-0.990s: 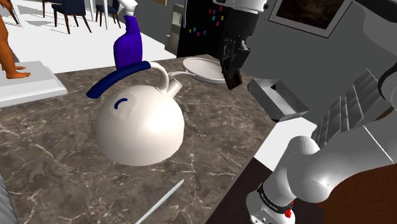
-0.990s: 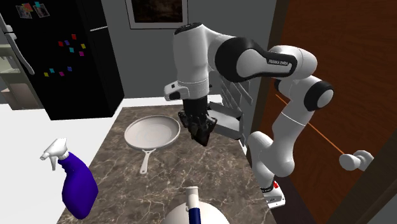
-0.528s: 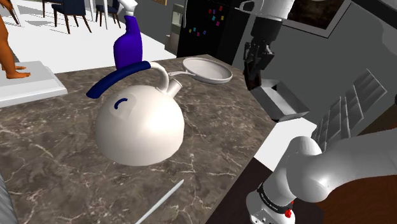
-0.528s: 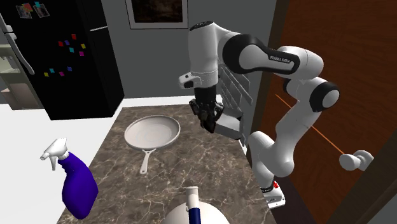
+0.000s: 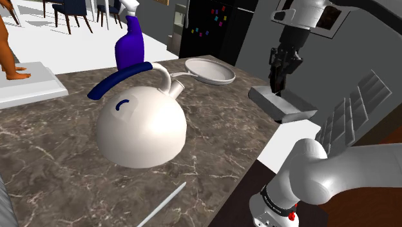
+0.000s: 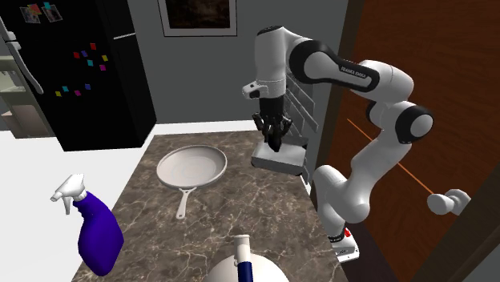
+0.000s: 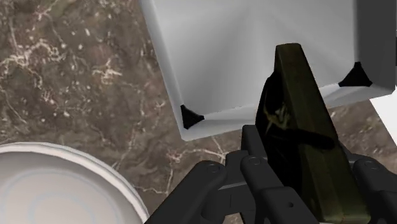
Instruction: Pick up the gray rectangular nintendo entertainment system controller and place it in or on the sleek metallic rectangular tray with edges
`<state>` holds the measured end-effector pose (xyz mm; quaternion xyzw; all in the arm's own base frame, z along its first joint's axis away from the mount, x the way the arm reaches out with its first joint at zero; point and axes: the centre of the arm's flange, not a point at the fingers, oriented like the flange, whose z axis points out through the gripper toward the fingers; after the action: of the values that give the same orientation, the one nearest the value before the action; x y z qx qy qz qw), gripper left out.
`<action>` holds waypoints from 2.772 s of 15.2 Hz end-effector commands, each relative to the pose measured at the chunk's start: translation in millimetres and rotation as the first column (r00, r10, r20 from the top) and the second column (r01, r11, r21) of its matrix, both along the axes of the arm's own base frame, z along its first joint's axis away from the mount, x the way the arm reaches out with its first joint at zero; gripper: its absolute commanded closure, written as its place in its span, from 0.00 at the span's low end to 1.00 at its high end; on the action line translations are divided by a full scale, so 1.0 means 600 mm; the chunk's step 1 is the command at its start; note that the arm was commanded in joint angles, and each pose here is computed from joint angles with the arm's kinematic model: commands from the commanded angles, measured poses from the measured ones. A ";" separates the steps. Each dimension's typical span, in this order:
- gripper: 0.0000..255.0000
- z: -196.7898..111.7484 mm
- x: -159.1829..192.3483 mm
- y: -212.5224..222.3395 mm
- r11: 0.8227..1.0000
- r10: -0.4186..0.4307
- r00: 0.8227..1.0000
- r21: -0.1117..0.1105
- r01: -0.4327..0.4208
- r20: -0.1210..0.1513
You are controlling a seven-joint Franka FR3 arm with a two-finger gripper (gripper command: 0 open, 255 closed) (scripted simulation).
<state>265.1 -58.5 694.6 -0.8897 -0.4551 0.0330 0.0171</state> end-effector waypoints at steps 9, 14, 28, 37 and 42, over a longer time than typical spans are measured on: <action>1.00 -0.034 -0.066 -0.125 1.000 0.001 1.000 -0.001 -0.001 -0.001; 1.00 -0.078 -0.066 -0.125 1.000 0.001 1.000 -0.001 -0.001 -0.001; 0.00 -0.108 -0.066 -0.125 1.000 0.001 1.000 -0.001 -0.001 -0.001; 0.00 -0.025 -0.060 -0.125 1.000 0.002 1.000 -0.001 -0.002 -0.001; 0.00 -0.025 -0.060 -0.125 1.000 0.001 1.000 -0.001 -0.001 -0.001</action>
<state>228.9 -133.7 679.3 -0.8894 -0.4557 0.0334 0.0169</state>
